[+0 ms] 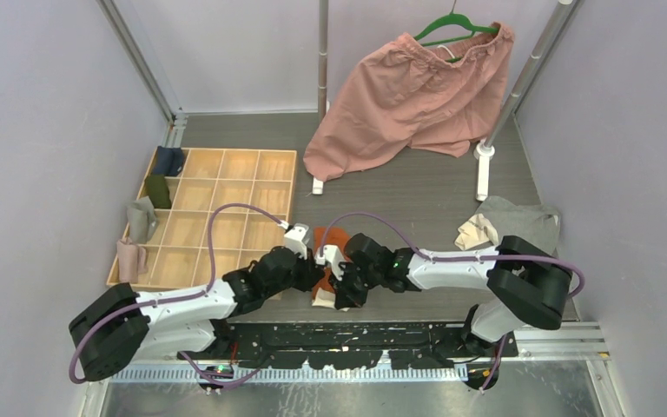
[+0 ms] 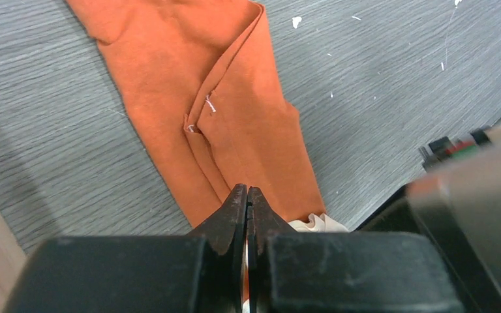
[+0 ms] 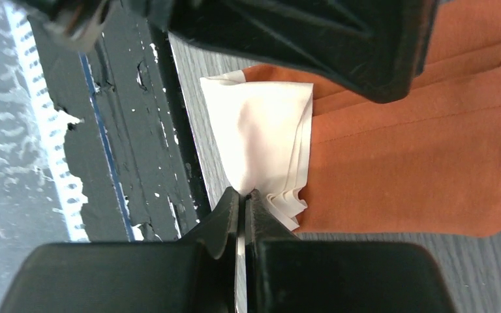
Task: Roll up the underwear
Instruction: Roll the underwear to the center of the board.
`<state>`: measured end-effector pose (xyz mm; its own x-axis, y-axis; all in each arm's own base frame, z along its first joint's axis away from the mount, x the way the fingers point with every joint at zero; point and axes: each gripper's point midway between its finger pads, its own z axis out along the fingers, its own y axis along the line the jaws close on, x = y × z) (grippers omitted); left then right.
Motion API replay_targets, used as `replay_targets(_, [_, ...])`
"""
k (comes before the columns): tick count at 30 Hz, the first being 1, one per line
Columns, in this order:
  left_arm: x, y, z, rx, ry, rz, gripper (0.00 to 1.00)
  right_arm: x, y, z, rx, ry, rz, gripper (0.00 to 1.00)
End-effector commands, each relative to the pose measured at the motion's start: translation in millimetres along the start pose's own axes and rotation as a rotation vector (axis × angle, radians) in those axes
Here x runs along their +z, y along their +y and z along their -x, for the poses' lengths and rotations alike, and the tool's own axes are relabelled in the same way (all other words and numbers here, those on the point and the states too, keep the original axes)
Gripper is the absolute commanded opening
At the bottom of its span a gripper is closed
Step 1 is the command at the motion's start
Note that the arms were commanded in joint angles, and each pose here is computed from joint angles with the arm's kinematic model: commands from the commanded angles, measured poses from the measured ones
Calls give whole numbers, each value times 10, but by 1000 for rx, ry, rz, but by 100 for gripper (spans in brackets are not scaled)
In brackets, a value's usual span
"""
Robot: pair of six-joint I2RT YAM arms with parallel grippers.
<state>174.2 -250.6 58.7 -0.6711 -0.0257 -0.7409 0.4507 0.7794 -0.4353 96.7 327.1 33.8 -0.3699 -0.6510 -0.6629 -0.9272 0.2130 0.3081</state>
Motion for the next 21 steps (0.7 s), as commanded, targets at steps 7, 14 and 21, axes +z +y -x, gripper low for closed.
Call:
replay_targets(7, [69, -10, 26, -18, -20, -5, 1, -14, 92, 193, 276, -9, 177, 4])
replay_targets(14, [98, 61, -40, -21, 2, 29, 1, -31, 18, 270, 389, 8, 232, 4])
replay_targets(21, [117, 87, -55, -16, 10, 44, 1, -53, -75, 298, 482, 9, 254, 5])
